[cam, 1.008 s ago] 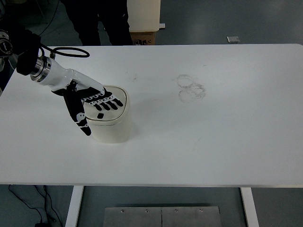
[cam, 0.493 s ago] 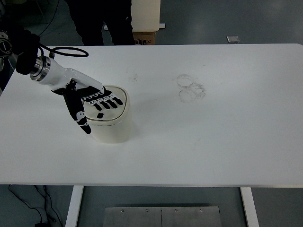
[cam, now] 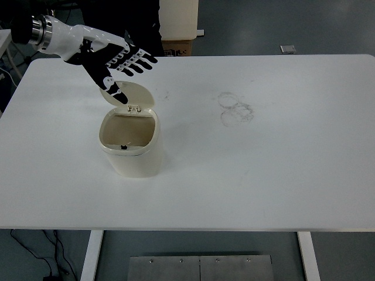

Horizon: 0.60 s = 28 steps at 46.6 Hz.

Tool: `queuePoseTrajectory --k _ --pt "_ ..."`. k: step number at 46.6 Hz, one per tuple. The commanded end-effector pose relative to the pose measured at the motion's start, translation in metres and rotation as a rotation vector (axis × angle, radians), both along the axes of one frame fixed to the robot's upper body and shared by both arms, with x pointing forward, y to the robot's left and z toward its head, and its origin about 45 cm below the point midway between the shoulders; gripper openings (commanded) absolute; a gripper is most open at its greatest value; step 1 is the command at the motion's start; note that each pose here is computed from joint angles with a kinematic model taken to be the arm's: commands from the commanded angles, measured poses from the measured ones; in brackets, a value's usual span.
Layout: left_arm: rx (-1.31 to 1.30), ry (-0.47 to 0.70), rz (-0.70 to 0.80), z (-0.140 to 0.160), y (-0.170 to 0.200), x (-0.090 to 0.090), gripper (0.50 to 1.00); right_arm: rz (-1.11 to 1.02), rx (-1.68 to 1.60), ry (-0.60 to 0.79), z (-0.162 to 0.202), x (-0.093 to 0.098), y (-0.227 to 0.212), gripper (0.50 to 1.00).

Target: Open trash can

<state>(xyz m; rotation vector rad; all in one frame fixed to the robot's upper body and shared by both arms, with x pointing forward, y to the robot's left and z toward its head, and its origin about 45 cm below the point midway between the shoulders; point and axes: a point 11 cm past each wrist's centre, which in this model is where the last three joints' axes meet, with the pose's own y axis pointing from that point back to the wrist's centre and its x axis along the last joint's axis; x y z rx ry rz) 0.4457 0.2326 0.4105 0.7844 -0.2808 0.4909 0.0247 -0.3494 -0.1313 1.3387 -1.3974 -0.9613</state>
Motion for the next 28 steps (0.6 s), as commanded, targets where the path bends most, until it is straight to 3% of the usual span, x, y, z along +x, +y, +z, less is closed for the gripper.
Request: queuePoseTrajectory --k 1,15,28 --pt "-0.043 -0.005 0.041 -0.005 0.009 0.009 1.000 0.000 0.000 0.000 0.000 0.000 0.000 0.991" --pt "-0.242 -0.018 0.208 -0.020 0.046 0.034 1.000 0.000 0.000 0.000 0.000 0.000 0.000 0.991" --pt "-0.450 0.001 0.347 -0.035 0.074 0.043 1.000 0.000 0.000 0.000 0.000 0.000 0.000 0.991"
